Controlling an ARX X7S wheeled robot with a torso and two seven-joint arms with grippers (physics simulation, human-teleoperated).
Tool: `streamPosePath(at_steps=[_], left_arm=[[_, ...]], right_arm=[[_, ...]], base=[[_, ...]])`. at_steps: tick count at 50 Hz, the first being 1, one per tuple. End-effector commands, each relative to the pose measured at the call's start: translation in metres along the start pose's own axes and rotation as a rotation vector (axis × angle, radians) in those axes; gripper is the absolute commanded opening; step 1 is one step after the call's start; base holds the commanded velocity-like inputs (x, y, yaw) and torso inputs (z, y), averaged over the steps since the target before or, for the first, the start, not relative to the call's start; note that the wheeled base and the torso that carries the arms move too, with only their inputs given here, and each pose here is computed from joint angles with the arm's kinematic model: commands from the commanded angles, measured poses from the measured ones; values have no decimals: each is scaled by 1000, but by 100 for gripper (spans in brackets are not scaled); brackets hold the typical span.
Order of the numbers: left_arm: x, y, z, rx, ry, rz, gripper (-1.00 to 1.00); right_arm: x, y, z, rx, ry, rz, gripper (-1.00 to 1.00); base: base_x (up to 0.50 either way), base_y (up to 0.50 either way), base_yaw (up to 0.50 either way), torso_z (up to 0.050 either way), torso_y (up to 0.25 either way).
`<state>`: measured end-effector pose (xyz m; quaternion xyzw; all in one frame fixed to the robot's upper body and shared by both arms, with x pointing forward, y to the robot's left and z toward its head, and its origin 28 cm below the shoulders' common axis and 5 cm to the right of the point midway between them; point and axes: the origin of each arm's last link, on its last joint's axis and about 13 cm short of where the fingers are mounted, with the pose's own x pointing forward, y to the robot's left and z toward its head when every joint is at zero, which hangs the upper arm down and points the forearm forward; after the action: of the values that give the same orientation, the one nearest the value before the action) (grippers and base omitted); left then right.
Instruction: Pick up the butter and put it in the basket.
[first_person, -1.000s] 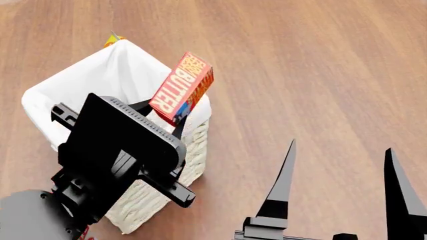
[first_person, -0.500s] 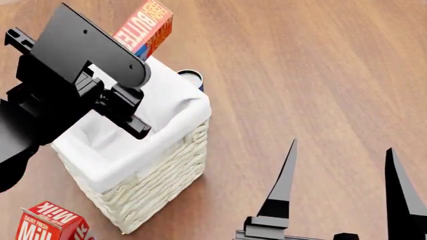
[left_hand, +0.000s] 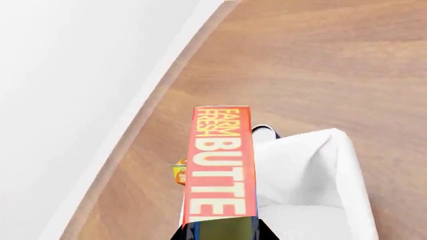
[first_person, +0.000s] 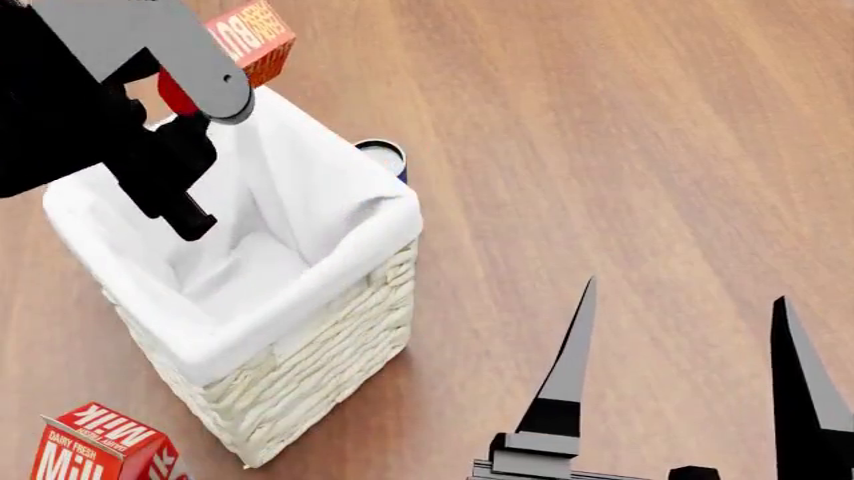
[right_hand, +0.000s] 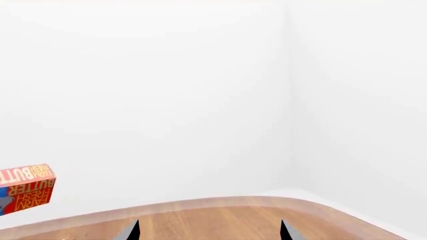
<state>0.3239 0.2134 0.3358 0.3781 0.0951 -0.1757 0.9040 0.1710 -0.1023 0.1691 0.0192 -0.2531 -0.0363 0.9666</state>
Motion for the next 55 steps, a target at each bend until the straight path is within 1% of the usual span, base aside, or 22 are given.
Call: streamPosePath(at_steps=[1, 2, 5, 8, 11, 13, 14, 16, 21, 22, 23, 24, 26, 30, 31, 33, 34, 35, 40, 47, 49, 55], left_arm=[[-8, 31, 15, 29, 55, 24, -100], [-8, 33, 16, 33, 64, 29, -100], [-4, 38, 18, 30, 83, 1, -100], [-3, 40, 21, 27, 87, -9, -100], [1, 44, 24, 45, 108, -33, -100], [2, 46, 26, 35, 105, -37, -100], [5, 48, 27, 5, 101, -43, -100], [9, 47, 24, 24, 129, -57, -100], [17, 50, 25, 23, 169, -98, -100], [19, 51, 25, 62, 203, -101, -100], [19, 51, 25, 78, 215, -106, -100], [20, 52, 25, 66, 211, -108, -100], [22, 54, 27, 84, 230, -119, -100], [25, 58, 29, 89, 253, -118, -100], [26, 58, 29, 95, 273, -124, -100], [28, 58, 27, 106, 303, -121, -100], [30, 55, 24, 137, 335, -132, -100], [32, 55, 23, 126, 337, -128, -100], [41, 53, 23, 152, 370, -133, -100], [54, 45, 15, 133, 393, -148, -100], [57, 44, 13, 140, 395, -144, -100], [64, 47, 14, 136, 397, -108, -100]], right_arm=[[0, -1, -1, 0, 5, -2, 100], [0, -1, -1, -1, 5, -3, 100], [0, -1, -2, 0, 6, -3, 100], [0, -1, -3, -1, 8, -4, 100], [0, -1, -7, -3, 16, -3, 100], [0, -1, -7, -4, 17, -3, 100], [0, 0, -9, -6, 22, -1, 100], [0, 0, -11, -6, 26, 0, 100], [1, 0, -16, -12, 40, 2, 100], [1, 0, -17, -13, 43, 2, 100], [1, 0, -18, -13, 45, 3, 100], [0, 0, -18, -12, 46, 3, 100], [0, 0, -20, -12, 52, 2, 100], [0, 0, -21, -13, 57, 4, 100], [1, 1, -20, -13, 56, 5, 100], [1, 1, -20, -13, 55, 5, 100], [0, 1, -20, -14, 56, 6, 100], [0, 1, -22, -15, 59, 6, 100], [1, 0, -19, -16, 55, 4, 100], [1, -3, -15, -14, 43, -7, 100], [1, -3, -14, -13, 42, -9, 100], [1, -4, -17, -11, 45, -13, 100]], base=[[0, 0, 0, 0, 0], [0, 0, 0, 0, 0], [0, 0, 0, 0, 0], [0, 0, 0, 0, 3], [0, 0, 0, 0, 0], [0, 0, 0, 0, 0], [0, 0, 0, 0, 10], [0, 0, 0, 0, 0], [0, 0, 0, 2, 0], [0, 0, 0, 0, 10], [0, 0, 0, 0, 0], [0, 0, 0, 0, 0], [0, 0, 0, 0, 0], [0, 0, 0, 0, 3], [0, 0, 0, 0, 0], [0, 0, 0, 0, 0], [0, 0, 0, 0, 0], [0, 0, 0, 0, 0], [0, 0, 0, 2, 2], [0, 0, 0, 0, 1], [0, 0, 0, 0, 0], [0, 0, 0, 0, 2]])
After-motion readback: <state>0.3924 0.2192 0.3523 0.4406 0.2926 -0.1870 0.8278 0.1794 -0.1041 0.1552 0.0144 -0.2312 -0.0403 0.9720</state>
